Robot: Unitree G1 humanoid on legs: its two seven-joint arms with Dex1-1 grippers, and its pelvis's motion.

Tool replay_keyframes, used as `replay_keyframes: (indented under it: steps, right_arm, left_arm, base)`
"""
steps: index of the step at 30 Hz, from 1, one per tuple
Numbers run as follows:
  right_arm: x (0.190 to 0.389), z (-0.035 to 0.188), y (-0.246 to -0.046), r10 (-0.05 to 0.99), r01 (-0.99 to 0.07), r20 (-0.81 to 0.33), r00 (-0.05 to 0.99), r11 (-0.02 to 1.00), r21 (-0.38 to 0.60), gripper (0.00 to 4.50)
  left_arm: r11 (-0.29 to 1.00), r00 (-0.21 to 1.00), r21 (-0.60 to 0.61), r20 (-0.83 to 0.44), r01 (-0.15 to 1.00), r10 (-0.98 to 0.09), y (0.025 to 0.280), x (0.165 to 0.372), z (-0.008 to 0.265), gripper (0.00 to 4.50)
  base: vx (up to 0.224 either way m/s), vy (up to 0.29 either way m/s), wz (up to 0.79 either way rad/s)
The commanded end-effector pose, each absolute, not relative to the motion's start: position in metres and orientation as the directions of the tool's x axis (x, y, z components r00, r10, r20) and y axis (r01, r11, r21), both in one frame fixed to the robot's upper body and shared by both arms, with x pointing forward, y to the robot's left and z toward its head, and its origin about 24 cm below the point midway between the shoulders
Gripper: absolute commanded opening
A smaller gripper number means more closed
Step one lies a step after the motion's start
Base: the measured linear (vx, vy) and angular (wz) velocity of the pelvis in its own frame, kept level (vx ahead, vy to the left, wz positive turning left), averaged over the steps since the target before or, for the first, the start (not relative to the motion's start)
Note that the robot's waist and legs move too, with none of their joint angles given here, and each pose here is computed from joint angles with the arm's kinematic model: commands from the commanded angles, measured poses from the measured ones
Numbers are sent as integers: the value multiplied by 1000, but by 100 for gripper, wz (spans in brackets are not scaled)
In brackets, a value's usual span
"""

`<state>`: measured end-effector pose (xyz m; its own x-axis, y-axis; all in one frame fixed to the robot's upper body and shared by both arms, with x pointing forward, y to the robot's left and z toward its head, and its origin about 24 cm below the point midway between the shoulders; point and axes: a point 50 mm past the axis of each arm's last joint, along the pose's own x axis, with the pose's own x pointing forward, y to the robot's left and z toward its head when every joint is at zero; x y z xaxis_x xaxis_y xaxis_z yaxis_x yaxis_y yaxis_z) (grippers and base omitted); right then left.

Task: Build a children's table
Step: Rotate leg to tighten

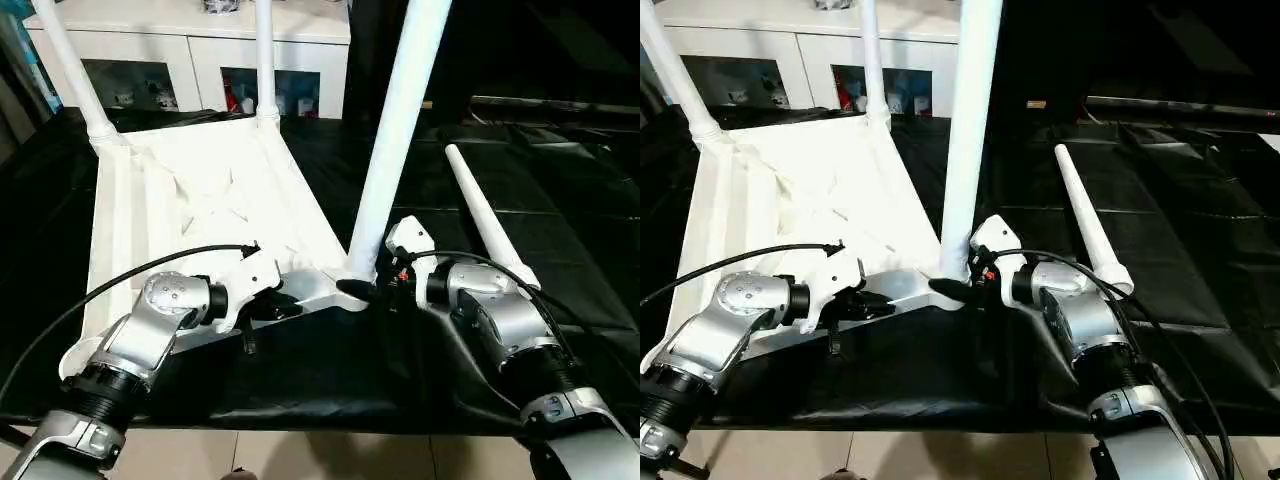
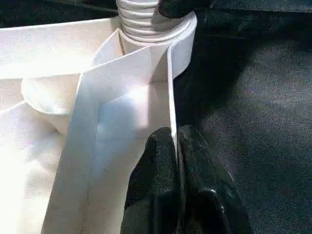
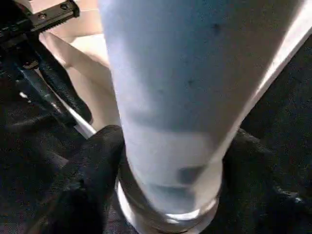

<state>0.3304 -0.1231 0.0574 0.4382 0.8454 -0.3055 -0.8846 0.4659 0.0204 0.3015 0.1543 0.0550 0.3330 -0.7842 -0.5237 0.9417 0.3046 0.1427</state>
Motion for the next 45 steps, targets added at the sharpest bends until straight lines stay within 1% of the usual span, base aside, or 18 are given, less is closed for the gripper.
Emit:
replay_keyframes:
  steps: [1,12,14,16,17,18,20,22,25,28,31,32,34,37,38,39,42,45]
  right_arm:
    - [329,49,-124,834,-879,-344,432,475,48,283]
    - [327,38,-122,824,-861,-352,444,500,86,268]
    - [332,28,-124,743,-761,-365,562,637,124,268]
    - [334,24,-125,705,-718,-375,602,684,133,268]
    - [337,17,-121,632,-627,-388,671,763,156,267]
    - [337,17,-120,626,-620,-388,676,768,159,267]
    - [341,13,-113,545,-515,-400,737,836,190,267]
    - [341,13,-112,537,-504,-402,742,842,193,267]
    - [348,13,-84,442,-405,-427,789,896,181,267]
    - [349,14,-75,416,-381,-433,799,909,170,267]
    - [351,20,-65,441,-421,-408,799,896,144,267]
    - [353,27,-55,479,-456,-361,800,877,154,267]
    - [355,32,-53,507,-465,-321,800,862,202,323]
    - [355,33,-53,513,-464,-312,800,858,221,343]
    - [356,35,-54,530,-487,-299,793,848,210,374]
    - [358,40,-58,554,-523,-279,784,832,183,381]
    - [359,47,-68,614,-598,-244,751,788,142,381]
    - [352,56,-94,732,-732,-218,646,675,97,381]
  left_arm:
    - [255,301,160,-496,954,-814,148,299,61,0]
    - [265,308,157,-496,951,-812,148,299,59,0]
    - [341,376,163,-492,926,-785,144,306,58,0]
    - [374,404,163,-488,913,-773,142,310,57,0]
    - [435,450,152,-488,887,-748,135,317,57,0]
    - [439,453,150,-488,886,-746,134,318,56,0]
    - [487,488,142,-496,862,-718,125,325,55,0]
    - [492,491,142,-497,859,-715,124,325,55,0]
    - [597,584,154,-499,787,-641,104,341,53,0]
    - [618,604,160,-499,769,-622,98,344,53,0]
    - [605,597,164,-491,779,-635,95,345,55,0]
    - [586,585,170,-486,792,-649,95,345,57,0]
    - [560,565,173,-484,810,-668,96,344,58,0]
    - [550,557,173,-483,817,-675,97,343,58,0]
    - [532,542,171,-480,829,-690,99,341,58,0]
    - [507,524,176,-477,844,-706,104,338,58,0]
    - [462,484,171,-475,870,-735,113,333,59,0]
    - [377,404,154,-467,913,-786,130,321,64,0]
  base:
    - [0,0,0]
    - [0,0,0]
    - [0,0,0]
    - [0,0,0]
    - [0,0,0]
    - [0,0,0]
    - [0,0,0]
    - [0,0,0]
    - [0,0,0]
    - [0,0,0]
    - [0,0,0]
    - [0,0,0]
    - [0,0,0]
    - [0,0,0]
    - [0,0,0]
    - [0,0,0]
    - [0,0,0]
    - [21,-6,2]
